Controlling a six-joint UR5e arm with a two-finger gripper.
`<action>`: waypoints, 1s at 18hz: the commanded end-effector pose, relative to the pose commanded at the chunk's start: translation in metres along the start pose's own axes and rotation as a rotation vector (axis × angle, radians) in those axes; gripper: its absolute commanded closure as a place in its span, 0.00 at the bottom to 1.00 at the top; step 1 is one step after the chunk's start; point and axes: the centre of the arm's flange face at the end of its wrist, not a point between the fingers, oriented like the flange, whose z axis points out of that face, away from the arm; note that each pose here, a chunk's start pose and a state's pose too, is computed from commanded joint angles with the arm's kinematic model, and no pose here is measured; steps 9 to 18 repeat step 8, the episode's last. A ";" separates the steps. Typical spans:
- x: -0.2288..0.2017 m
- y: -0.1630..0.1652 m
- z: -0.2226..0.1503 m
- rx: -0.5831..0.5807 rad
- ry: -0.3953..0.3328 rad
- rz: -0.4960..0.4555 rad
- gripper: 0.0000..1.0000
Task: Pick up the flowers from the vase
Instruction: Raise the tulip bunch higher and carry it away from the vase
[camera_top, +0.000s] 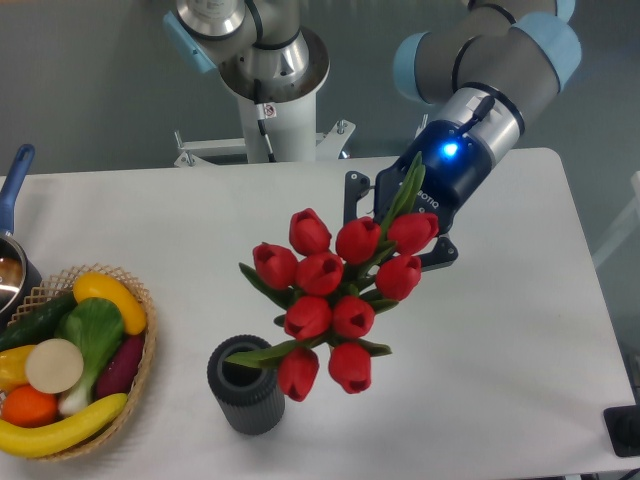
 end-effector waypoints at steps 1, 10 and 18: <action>-0.001 0.001 -0.002 0.000 -0.003 0.002 0.85; 0.000 0.005 0.000 -0.002 0.000 0.025 0.85; 0.000 0.005 0.000 -0.002 0.000 0.025 0.85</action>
